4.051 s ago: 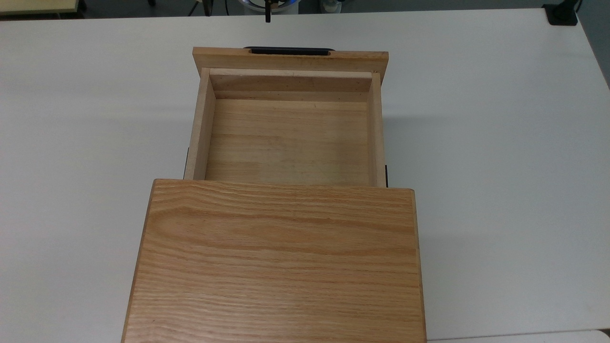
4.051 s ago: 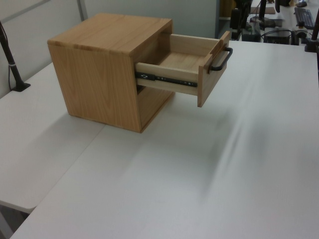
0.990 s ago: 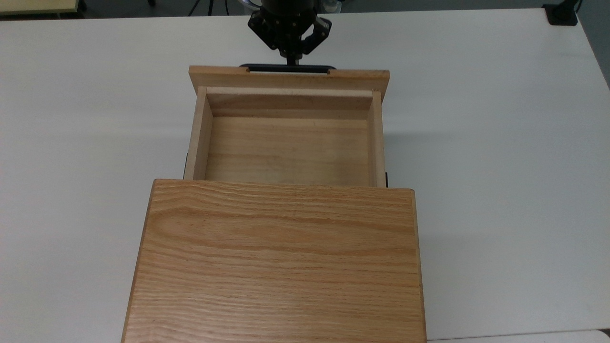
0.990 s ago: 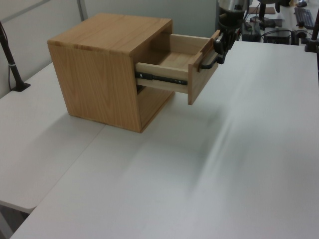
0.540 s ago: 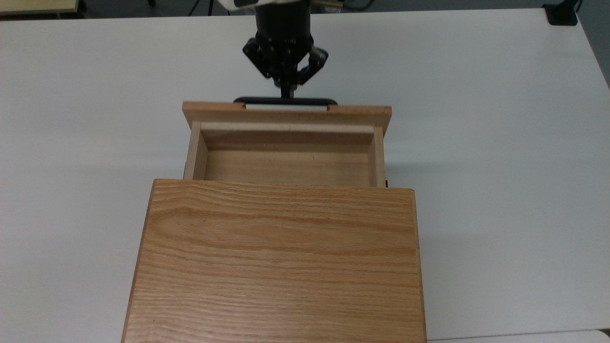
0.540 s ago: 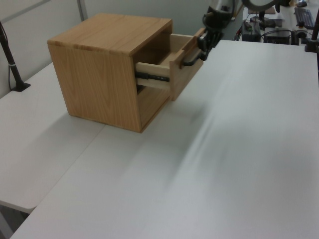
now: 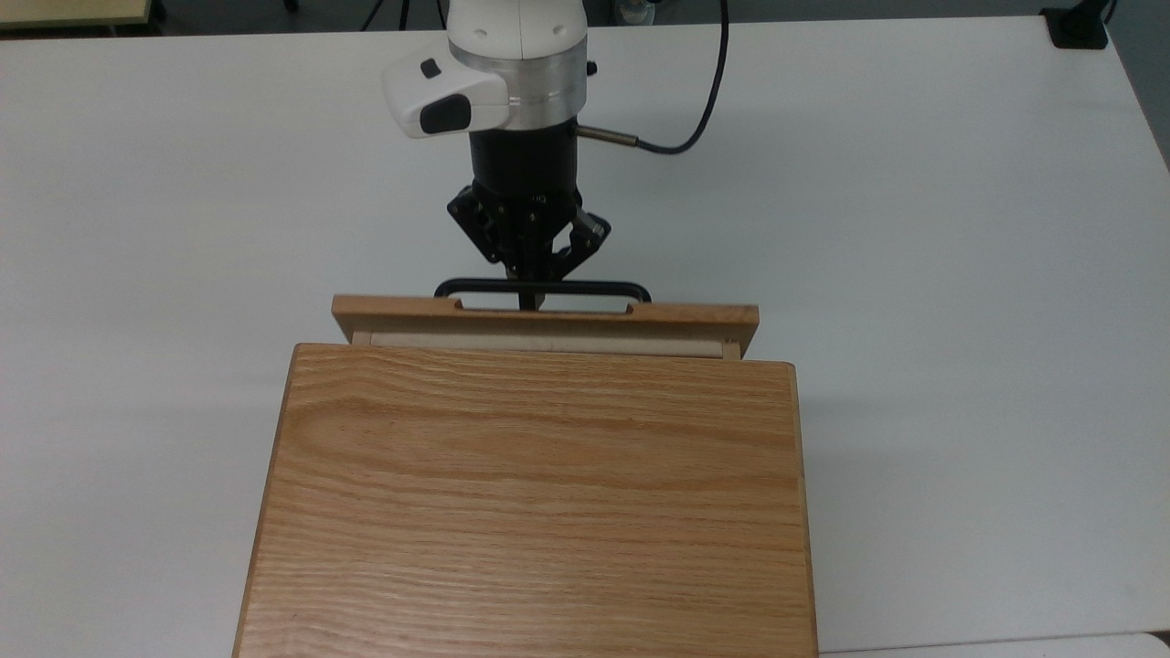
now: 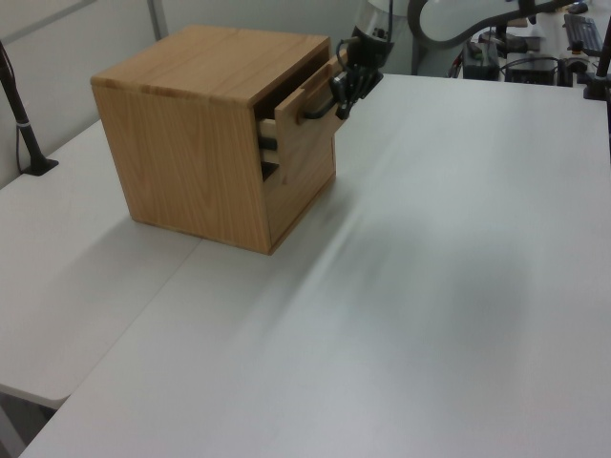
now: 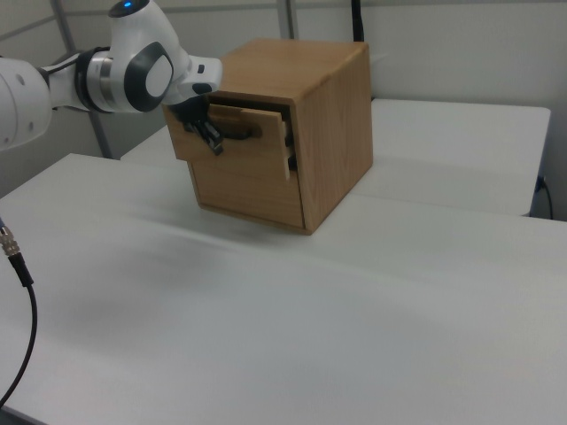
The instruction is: Close the drawer by sliding it
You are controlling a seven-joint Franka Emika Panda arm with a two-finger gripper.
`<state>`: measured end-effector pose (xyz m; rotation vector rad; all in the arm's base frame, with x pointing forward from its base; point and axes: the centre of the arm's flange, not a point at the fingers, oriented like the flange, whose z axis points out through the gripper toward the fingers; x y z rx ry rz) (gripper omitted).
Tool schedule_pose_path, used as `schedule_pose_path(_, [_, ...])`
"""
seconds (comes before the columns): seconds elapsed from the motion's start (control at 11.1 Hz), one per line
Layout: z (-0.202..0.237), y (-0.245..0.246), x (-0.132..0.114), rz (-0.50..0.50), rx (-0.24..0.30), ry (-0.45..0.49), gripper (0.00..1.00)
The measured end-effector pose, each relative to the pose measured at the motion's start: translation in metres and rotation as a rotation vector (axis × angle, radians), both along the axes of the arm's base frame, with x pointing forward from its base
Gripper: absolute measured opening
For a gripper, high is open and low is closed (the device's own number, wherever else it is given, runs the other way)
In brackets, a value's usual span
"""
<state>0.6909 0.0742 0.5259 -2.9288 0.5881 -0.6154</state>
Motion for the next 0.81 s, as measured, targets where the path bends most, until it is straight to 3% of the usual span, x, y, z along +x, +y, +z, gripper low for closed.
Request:
schedule_pose_path(0.63, [-0.008,0.001,0.025,-0.068,0.007,-0.101,0.01])
schedule_pose_path(0.81, [-0.008,0.000,0.026,-0.058,-0.026,-0.114,0.01])
